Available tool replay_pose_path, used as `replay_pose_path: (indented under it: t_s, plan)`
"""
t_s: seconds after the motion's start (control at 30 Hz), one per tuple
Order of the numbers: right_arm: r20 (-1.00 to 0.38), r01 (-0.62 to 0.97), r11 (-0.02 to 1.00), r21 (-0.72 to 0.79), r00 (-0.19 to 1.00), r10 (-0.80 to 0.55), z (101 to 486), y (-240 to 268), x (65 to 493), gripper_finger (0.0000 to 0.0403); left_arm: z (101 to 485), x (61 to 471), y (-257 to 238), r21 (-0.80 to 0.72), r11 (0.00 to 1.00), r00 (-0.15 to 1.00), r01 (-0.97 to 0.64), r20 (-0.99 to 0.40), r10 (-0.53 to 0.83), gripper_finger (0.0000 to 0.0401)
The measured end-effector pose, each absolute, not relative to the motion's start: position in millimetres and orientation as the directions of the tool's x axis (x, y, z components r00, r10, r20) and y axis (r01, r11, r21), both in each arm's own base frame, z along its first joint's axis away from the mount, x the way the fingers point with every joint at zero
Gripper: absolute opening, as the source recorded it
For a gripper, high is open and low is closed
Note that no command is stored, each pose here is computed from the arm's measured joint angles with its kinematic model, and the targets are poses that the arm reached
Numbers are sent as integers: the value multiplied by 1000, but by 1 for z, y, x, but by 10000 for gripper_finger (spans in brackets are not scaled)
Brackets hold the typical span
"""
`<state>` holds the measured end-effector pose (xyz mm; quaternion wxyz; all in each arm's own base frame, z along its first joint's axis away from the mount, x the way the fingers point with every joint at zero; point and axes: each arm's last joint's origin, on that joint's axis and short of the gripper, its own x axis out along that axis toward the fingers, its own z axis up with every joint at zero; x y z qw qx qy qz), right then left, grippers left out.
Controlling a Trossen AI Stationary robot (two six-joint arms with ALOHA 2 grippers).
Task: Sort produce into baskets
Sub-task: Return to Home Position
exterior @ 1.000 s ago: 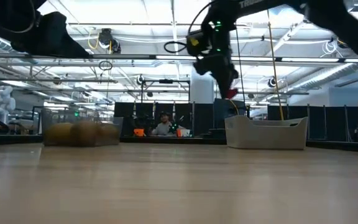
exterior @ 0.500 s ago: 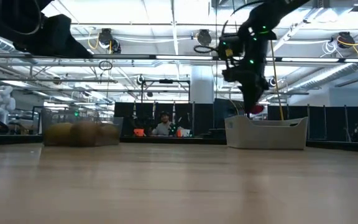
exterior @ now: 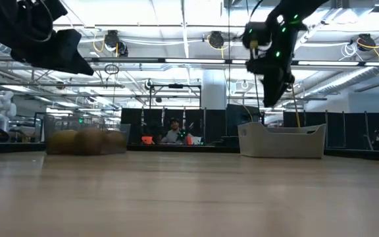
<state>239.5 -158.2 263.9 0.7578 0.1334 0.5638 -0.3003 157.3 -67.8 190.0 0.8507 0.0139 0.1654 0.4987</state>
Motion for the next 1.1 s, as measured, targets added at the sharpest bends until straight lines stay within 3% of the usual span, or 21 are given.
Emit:
replay_pose_path:
  t_s: [0.27,0.43,0.6,0.77,0.97,1.1]
  plan:
    - [-845,568,823,22,451,-289,323,-120,207,180,197,170,-77,165,591,530,-790,-301,793,262]
    - [-742,524,848,75,598,-304,346,-85,180,174,207,193,-94,155,754,662,-639,-389,641,262]
    - [-625,452,883,128,728,-282,322,-57,156,171,226,222,-113,158,898,835,-410,-332,439,262]
    - [-573,430,880,203,781,-250,271,-42,140,171,236,242,-122,182,965,939,-190,-252,233,262]
    - [-496,359,901,245,845,-202,236,-34,134,171,245,243,-105,326,928,934,-182,-237,267,262]
    - [-442,299,927,228,880,-174,232,-30,132,171,262,225,-78,336,913,905,-231,-270,328,262]
